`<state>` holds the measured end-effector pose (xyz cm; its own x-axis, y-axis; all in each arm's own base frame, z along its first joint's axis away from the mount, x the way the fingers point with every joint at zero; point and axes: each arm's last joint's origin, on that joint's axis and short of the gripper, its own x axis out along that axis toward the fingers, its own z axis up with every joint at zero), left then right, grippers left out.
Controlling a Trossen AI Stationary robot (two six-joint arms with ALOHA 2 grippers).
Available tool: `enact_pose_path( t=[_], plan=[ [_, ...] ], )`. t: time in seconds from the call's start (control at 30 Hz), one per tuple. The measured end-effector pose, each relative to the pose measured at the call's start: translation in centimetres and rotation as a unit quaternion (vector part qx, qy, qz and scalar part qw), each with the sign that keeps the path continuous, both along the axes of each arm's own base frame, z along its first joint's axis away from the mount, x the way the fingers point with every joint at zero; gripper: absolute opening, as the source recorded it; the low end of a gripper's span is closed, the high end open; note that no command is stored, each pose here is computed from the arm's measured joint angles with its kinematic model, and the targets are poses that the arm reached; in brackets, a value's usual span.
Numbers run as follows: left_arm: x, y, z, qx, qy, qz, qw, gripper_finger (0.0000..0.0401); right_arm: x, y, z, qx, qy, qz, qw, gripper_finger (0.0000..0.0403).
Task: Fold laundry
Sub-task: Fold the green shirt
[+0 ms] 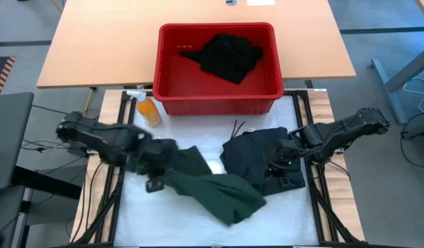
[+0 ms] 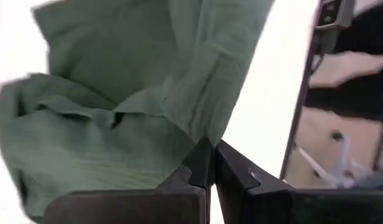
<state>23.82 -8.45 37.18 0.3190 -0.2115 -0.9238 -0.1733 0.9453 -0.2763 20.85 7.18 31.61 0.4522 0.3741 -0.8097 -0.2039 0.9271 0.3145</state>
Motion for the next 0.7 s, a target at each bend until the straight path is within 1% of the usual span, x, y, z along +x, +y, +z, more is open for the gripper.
enact_pose_path(
  t=[0.1,0.2,0.27,0.33,0.4,0.47,0.5,0.6,0.7],
  plan=[
    [-2.7,-1.1,-0.3,0.018,-0.018,0.024,0.999,0.0,0.7,1.0,0.4,0.012,-0.036,-0.028,0.999,0.007],
    [-5.3,-1.9,-1.2,0.017,-0.026,0.032,0.999,0.0,2.0,2.3,0.1,0.026,-0.079,-0.054,0.995,0.007],
    [-6.8,-2.6,-2.0,0.014,-0.043,0.022,0.999,0.0,3.3,3.4,-0.5,0.042,-0.115,-0.048,0.991,0.007],
    [-8.0,-3.3,-3.1,0.004,-0.062,-0.005,0.998,0.0,5.0,4.5,-1.3,0.063,-0.16,-0.041,0.984,0.007],
    [-9.0,-3.8,-4.5,-0.003,-0.072,-0.029,0.997,0.0,6.9,5.6,-2.8,0.063,-0.187,-0.044,0.979,0.007],
    [-9.8,-4.4,-6.0,-0.011,-0.076,-0.051,0.996,0.0,9.0,6.5,-4.9,0.06,-0.189,-0.054,0.979,0.007],
    [-10.2,-4.7,-6.8,-0.014,-0.075,-0.061,0.995,0.0,10.0,6.9,-6.1,0.06,-0.187,-0.062,0.979,0.007],
    [-11.2,-5.8,-9.0,-0.02,-0.067,-0.09,0.994,0.0,12.7,7.7,-9.8,0.053,-0.167,-0.114,0.978,0.0068],
    [-12.1,-6.7,-10.7,-0.03,-0.057,-0.107,0.992,0.0,15.0,8.1,-13.1,0.054,-0.141,-0.154,0.977,0.0059]
  ],
)
